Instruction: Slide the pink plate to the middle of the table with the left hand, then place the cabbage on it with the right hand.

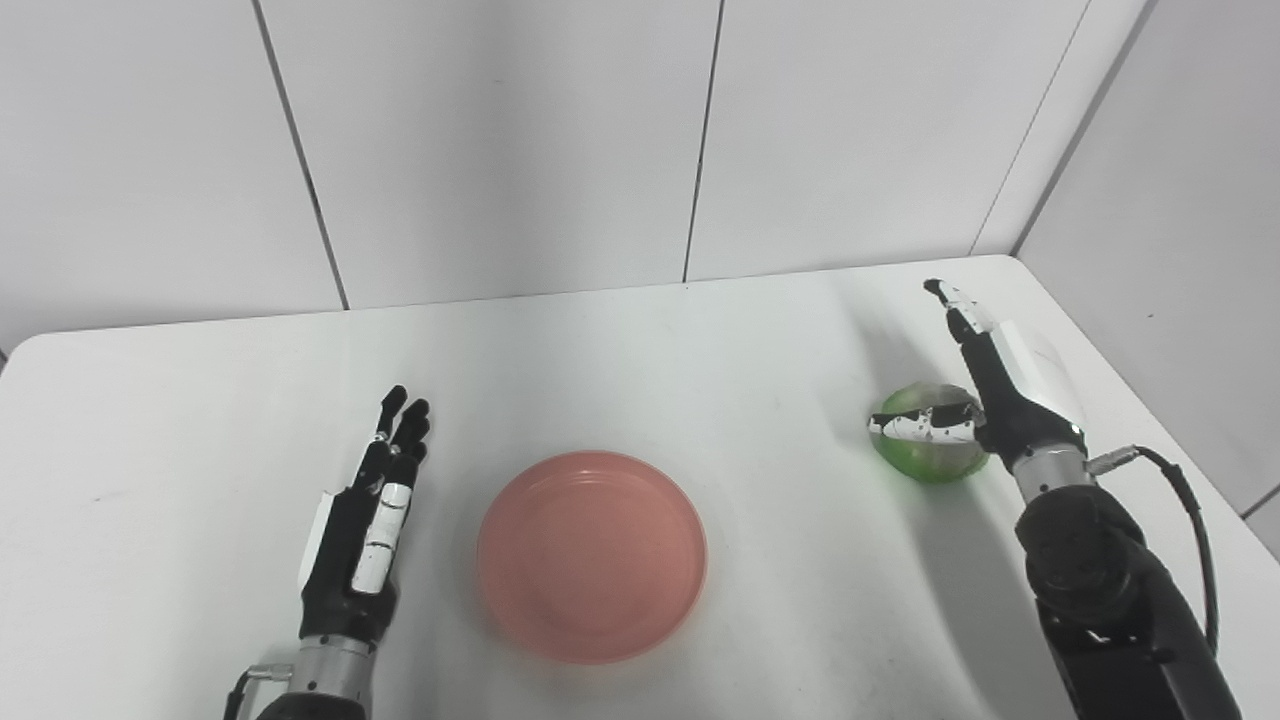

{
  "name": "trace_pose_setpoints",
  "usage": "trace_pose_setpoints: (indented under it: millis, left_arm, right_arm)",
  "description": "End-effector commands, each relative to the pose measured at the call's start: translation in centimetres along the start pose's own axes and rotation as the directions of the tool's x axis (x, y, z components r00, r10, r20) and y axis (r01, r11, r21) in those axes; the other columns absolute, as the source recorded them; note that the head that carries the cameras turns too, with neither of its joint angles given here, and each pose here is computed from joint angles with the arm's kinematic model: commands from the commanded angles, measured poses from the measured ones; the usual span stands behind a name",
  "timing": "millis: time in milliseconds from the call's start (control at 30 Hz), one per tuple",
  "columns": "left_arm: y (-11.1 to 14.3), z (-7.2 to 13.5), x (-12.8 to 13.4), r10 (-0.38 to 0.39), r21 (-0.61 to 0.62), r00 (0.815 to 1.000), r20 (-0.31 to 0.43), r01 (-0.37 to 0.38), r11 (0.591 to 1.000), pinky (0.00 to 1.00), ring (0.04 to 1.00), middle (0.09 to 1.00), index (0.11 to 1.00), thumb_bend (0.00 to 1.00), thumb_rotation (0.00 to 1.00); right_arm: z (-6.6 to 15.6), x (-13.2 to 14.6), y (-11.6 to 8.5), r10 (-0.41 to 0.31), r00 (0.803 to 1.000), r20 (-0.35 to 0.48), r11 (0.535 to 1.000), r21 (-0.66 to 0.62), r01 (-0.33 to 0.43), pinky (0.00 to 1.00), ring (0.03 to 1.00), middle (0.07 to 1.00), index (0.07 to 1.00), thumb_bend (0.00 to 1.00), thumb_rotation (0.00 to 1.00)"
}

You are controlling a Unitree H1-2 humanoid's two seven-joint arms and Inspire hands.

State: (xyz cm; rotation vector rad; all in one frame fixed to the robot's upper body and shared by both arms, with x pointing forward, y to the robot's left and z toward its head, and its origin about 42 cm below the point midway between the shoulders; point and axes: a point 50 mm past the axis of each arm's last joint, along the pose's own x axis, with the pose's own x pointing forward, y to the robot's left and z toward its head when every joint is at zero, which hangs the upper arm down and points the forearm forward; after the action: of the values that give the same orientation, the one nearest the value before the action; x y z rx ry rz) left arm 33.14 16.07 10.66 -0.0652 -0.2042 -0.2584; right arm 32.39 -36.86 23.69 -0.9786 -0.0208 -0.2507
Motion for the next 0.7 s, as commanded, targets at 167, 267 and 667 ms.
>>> trace_pose_setpoints:
  millis: [167,267,667]
  left_arm:
    - [0.9,-0.9,-0.9,0.011,0.016,1.000,-0.019,-0.011,1.000,0.98,0.971,0.954,0.952,0.71,0.82]
    - [1.0,-0.8,-0.9,0.014,0.018,1.000,-0.019,-0.013,1.000,0.98,0.967,0.951,0.949,0.70,0.81]
    - [1.0,-0.7,-1.0,0.017,0.005,1.000,-0.022,-0.017,1.000,0.98,0.967,0.950,0.947,0.72,0.78]
  right_arm:
    - [0.0,0.5,-1.3,-0.014,1.000,0.014,0.999,-0.044,0.014,0.87,0.958,0.966,0.940,0.93,0.03]
    - [-0.5,0.6,-1.2,-0.010,1.000,-0.006,0.999,-0.042,0.010,0.87,0.954,0.964,0.938,0.92,0.00]
    - [-1.9,1.1,-1.0,-0.021,0.998,-0.055,0.997,-0.082,0.016,0.99,0.982,0.972,0.942,0.92,0.07]
